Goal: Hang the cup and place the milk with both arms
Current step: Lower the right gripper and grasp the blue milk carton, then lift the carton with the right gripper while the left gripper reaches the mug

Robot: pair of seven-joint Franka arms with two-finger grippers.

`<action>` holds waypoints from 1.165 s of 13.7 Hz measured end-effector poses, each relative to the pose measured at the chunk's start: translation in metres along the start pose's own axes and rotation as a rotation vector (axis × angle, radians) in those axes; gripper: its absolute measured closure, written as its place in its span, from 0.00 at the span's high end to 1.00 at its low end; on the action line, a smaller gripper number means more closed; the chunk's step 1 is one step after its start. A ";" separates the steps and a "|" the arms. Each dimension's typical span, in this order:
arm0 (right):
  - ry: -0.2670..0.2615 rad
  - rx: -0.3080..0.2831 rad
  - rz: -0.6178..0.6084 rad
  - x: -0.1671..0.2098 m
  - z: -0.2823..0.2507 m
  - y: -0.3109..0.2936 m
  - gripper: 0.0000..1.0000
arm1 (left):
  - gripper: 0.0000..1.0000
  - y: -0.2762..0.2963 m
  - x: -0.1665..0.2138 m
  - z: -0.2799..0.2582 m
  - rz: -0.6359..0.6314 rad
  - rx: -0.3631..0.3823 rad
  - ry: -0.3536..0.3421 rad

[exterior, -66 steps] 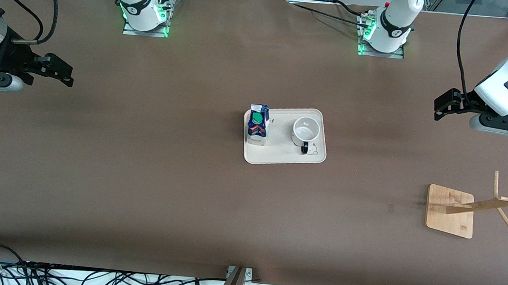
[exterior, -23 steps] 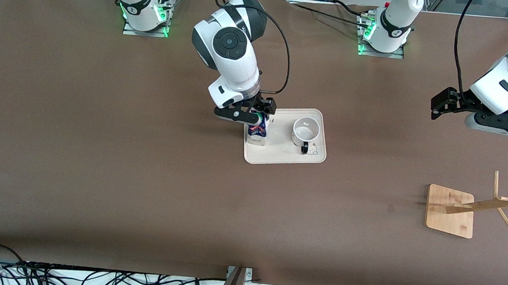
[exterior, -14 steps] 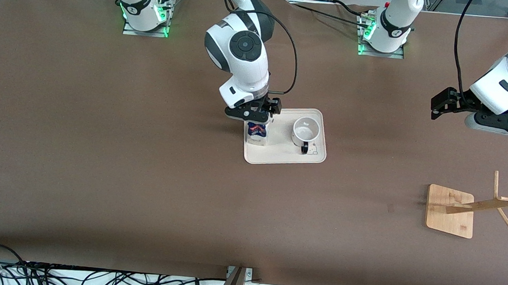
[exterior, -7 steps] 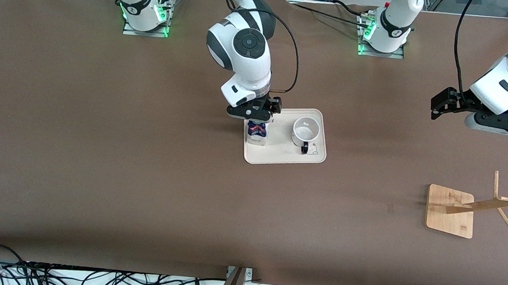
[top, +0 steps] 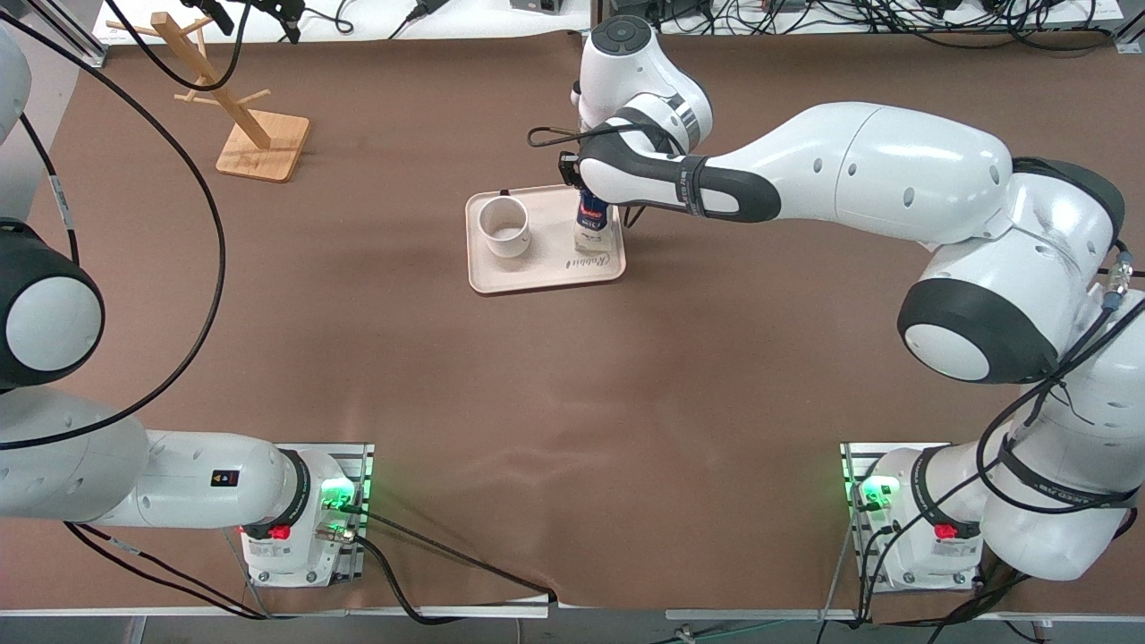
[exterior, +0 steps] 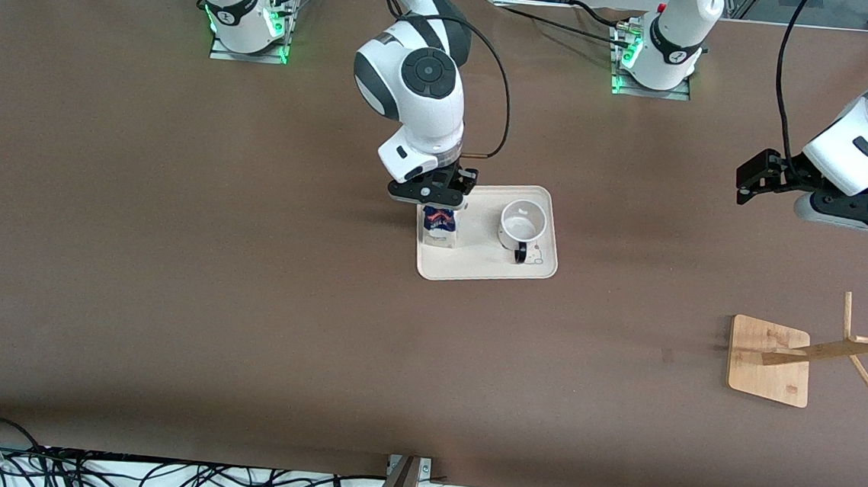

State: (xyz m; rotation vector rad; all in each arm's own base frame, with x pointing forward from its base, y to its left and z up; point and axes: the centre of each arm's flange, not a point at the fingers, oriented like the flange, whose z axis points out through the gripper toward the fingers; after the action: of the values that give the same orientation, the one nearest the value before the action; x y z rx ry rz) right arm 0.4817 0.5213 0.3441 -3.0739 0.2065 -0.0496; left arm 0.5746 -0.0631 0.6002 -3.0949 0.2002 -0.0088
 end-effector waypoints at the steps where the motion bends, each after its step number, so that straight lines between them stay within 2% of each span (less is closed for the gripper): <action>1: 0.000 0.001 0.000 0.000 0.000 0.000 0.43 | 1.00 0.000 0.000 0.000 0.000 0.000 0.000; 2: 0.001 0.001 0.000 0.000 0.000 0.000 0.43 | 1.00 0.000 0.000 0.000 0.000 0.000 0.000; 3: 0.002 0.003 0.000 0.000 -0.001 -0.001 0.37 | 1.00 0.000 0.000 0.000 0.000 0.000 0.000; 4: 0.003 0.004 0.000 0.000 -0.002 -0.001 0.37 | 1.00 0.000 0.000 0.000 0.000 0.000 0.000; 8: -0.007 -0.016 0.007 0.005 -0.017 0.004 0.37 | 1.00 0.006 0.000 0.000 0.010 -0.001 0.000; 10: -0.009 -0.024 0.007 0.012 -0.038 0.013 0.37 | 1.00 0.015 -0.001 0.004 0.028 -0.002 -0.026; 13: -0.024 -0.039 -0.047 0.039 -0.079 0.048 0.37 | 1.00 0.018 0.003 0.015 0.033 -0.005 -0.054; 16: -0.040 -0.066 -0.152 0.087 -0.104 0.109 0.38 | 1.00 0.017 0.017 0.026 0.034 -0.011 -0.065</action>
State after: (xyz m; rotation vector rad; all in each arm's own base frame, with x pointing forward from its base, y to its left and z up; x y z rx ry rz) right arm 0.5499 0.3961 0.4436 -3.1466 -0.0291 0.0120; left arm 0.5892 -0.0811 0.5732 -3.0967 0.2508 0.0943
